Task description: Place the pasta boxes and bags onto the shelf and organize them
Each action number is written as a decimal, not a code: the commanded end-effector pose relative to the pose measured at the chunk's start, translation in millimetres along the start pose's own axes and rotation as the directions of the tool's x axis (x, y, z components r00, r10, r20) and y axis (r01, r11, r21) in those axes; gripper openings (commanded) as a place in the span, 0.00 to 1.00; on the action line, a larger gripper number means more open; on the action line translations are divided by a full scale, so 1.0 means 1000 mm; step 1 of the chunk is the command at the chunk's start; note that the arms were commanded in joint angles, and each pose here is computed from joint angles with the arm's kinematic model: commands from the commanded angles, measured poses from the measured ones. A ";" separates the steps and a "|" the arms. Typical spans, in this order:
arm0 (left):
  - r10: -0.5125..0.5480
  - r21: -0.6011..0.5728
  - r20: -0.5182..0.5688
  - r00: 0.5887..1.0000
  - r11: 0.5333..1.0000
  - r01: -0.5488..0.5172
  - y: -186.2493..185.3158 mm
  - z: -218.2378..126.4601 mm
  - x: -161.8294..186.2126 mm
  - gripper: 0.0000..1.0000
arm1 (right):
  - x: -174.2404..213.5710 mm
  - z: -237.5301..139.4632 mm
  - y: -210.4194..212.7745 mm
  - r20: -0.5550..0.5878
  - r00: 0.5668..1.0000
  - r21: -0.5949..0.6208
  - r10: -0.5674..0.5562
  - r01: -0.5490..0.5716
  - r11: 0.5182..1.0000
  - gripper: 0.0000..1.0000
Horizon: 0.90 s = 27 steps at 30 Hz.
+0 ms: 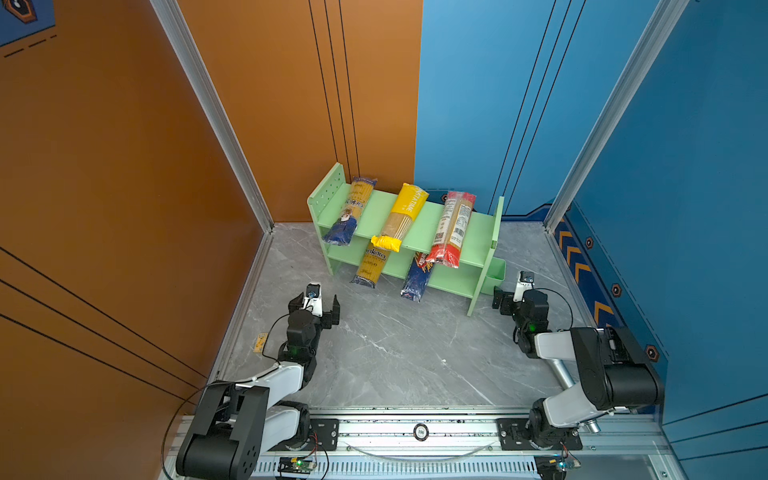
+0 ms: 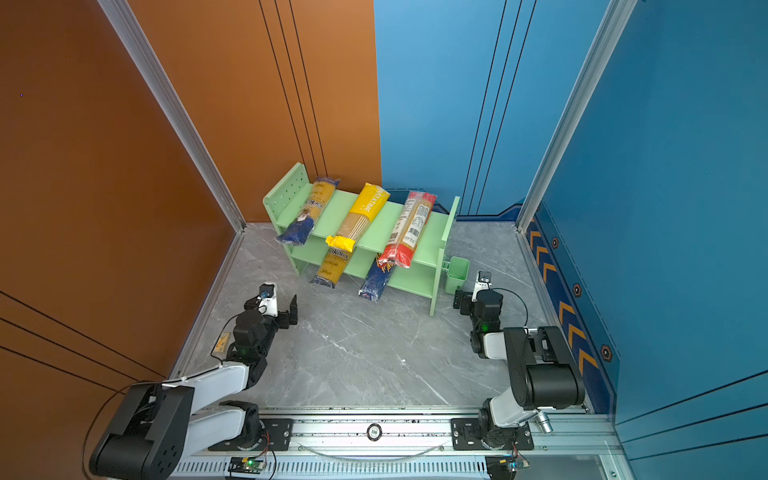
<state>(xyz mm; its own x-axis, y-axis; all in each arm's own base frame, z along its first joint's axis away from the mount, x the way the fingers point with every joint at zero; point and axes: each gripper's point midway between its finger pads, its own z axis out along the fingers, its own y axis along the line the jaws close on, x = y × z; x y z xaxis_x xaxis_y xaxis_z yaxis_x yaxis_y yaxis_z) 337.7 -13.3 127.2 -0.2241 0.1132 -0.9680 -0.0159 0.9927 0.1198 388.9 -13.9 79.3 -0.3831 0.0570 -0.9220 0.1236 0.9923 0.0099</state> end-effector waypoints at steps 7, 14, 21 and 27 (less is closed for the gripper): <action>-0.029 -0.038 0.014 0.999 0.999 0.030 0.011 -0.014 0.001 0.98 | -0.015 -0.001 0.001 0.060 0.998 0.003 -0.002 0.002 1.000 1.00; -0.027 -0.026 0.011 1.000 0.999 0.027 0.009 -0.010 0.000 0.98 | -0.015 0.000 0.000 0.061 0.998 0.004 -0.002 0.001 1.000 1.00; -0.020 -0.019 0.029 0.999 1.000 0.021 0.006 0.007 -0.004 0.98 | -0.015 0.000 0.001 0.060 0.998 0.003 -0.002 0.002 1.000 1.00; -0.033 -0.028 0.072 0.997 0.999 0.036 0.006 0.023 0.005 0.98 | -0.014 -0.001 0.000 0.059 0.998 0.006 -0.002 0.002 1.000 1.00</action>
<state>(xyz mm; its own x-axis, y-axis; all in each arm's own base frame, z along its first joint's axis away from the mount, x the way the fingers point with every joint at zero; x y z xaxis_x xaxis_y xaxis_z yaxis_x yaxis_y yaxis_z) 345.7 -4.9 96.3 -0.2675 0.1035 -0.9580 -0.0431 0.9919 0.1192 389.0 -13.9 80.0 -0.3798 0.0574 -0.9233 0.1237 0.9923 0.0108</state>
